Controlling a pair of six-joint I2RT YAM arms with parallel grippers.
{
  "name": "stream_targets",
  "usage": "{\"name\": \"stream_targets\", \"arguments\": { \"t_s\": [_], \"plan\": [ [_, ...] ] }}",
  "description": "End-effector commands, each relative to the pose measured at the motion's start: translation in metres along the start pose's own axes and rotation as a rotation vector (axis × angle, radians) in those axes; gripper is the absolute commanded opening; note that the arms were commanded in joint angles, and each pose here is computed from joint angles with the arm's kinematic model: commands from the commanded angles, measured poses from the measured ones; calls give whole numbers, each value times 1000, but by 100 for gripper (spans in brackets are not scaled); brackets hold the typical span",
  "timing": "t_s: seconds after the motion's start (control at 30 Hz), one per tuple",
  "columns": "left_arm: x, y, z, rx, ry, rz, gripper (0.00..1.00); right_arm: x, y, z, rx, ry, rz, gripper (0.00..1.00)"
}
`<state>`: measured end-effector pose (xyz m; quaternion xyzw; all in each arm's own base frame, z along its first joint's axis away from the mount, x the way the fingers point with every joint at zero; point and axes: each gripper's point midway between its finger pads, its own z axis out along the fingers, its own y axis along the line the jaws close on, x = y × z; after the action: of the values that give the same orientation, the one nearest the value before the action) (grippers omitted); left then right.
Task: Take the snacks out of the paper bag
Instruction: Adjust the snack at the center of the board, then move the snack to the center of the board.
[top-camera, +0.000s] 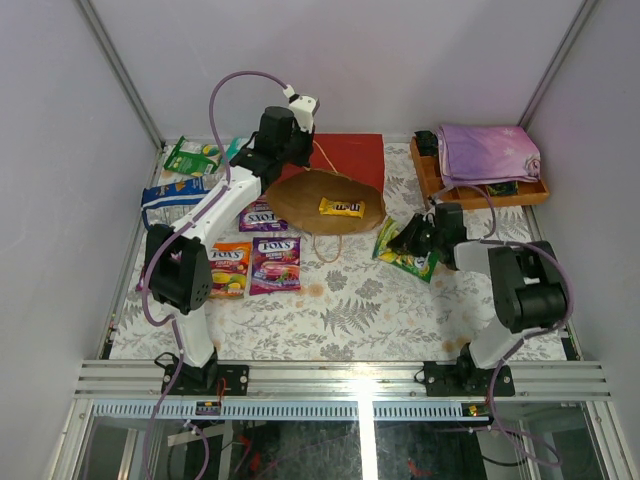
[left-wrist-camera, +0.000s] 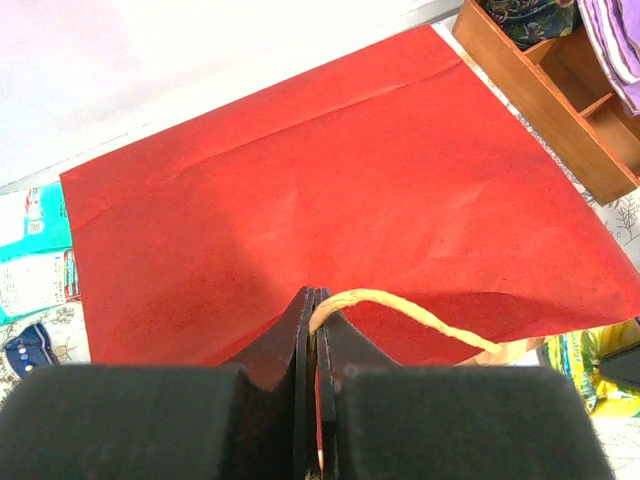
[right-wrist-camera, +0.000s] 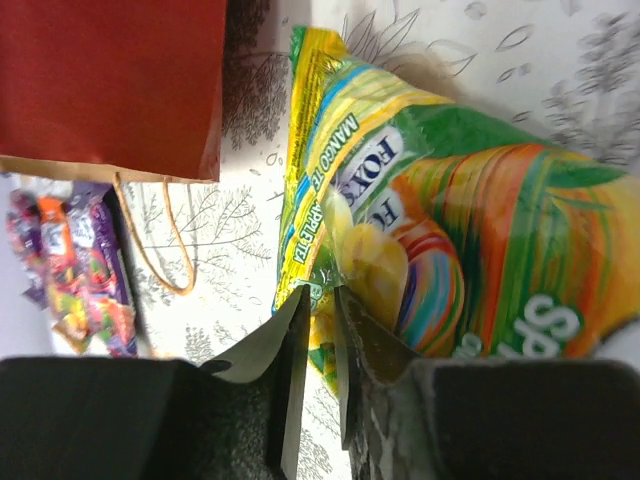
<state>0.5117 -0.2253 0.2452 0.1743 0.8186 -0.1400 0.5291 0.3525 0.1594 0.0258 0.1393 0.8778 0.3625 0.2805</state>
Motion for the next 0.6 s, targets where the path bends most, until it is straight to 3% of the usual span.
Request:
{"name": "stream_targets", "arguments": {
  "t_s": [0.0,0.1,0.2,0.33,0.57],
  "plan": [
    [-33,4,-17,-13,-80,8,0,-39,-3,-37,207,-100,-188,28],
    [-34,3,-17,-10,-85,5,0,-61,12,-62,279,-162,-274,61],
    [-36,1,-16,0,-90,-3,0,-62,24,-74,357,-155,-329,86],
    [-37,0,-16,8,-94,-5,0,-51,18,-70,570,-140,-355,94],
    [-31,6,-17,-27,-77,7,0,-25,-22,-52,822,-100,-357,96]
  ]
}}
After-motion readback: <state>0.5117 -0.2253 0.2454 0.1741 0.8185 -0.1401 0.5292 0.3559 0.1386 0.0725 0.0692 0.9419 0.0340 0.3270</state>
